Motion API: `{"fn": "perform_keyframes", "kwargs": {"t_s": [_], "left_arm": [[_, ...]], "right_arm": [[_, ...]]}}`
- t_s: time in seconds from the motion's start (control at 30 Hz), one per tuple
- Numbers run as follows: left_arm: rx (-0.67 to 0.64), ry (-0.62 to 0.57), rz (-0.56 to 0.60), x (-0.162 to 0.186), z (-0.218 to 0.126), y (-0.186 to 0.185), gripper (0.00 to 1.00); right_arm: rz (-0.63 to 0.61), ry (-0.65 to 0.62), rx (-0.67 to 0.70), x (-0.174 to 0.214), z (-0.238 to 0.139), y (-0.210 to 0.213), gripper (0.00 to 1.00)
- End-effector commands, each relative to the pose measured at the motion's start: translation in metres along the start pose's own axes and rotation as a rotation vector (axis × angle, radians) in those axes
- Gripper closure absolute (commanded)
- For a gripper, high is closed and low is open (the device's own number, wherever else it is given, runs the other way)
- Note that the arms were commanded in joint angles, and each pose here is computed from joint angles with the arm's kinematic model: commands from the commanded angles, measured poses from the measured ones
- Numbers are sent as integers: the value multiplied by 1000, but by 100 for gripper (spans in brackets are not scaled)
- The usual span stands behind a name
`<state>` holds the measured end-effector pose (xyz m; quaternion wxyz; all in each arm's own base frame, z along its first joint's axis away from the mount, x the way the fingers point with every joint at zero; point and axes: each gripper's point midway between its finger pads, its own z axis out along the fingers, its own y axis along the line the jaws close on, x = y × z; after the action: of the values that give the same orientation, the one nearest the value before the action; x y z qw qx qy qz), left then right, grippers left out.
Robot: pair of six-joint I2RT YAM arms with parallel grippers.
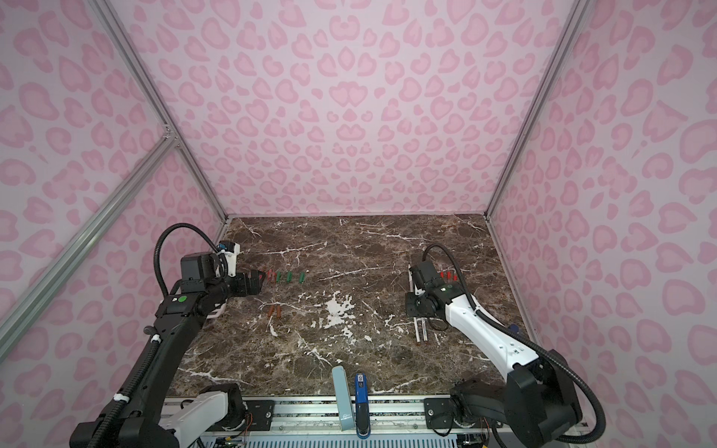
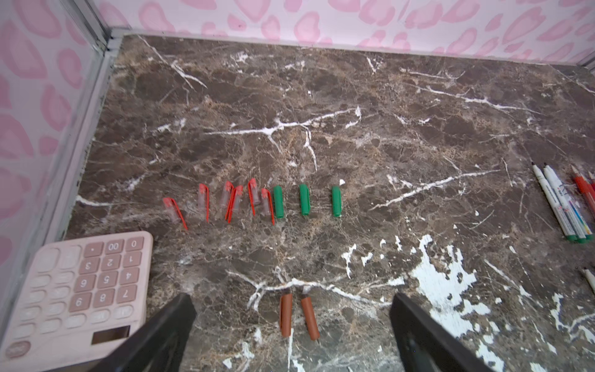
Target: Open the pen caps
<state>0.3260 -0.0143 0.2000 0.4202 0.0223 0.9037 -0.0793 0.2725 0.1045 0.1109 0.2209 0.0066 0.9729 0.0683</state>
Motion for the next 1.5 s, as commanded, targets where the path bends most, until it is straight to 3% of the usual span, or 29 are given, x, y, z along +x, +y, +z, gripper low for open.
{"fn": "perform_keyframes", "kwargs": {"t_s": [0.0, 0.1, 0.13, 0.17, 0.4, 0.63, 0.7, 0.8, 1.1, 1.27, 1.47], "left_arm": [[-13, -77, 87, -14, 4, 3, 2], [-14, -170, 126, -18, 14, 4, 2], [-8, -207, 139, -17, 18, 4, 2], [-2, -240, 148, -15, 23, 3, 2], [38, -395, 180, 0, 45, -1, 2], [52, -494, 146, 8, 56, 1, 2], [48, -535, 134, 7, 56, 2, 2], [50, -511, 136, 15, 68, 4, 2], [-25, -583, 74, 26, 74, 21, 2], [-112, -462, 9, 23, 94, 41, 2], [-139, -466, 15, 22, 94, 42, 2]], "right_arm": [[-30, -122, 40, -25, -16, -9, 40], [-56, -243, 49, -46, -25, -14, 23], [-63, -284, 63, -53, -27, -18, 5], [-64, -323, 91, -58, -27, -25, 2], [32, -508, 222, -78, -28, -81, 2], [-72, -745, 269, -77, -17, -98, 2], [-62, -758, 273, -76, -12, -104, 2], [-49, -780, 279, -76, -4, -113, 2], [18, -894, 271, -90, 3, -134, 2], [14, -914, 243, -97, 18, -134, 2], [81, -938, 290, -96, 27, -148, 1]]}}
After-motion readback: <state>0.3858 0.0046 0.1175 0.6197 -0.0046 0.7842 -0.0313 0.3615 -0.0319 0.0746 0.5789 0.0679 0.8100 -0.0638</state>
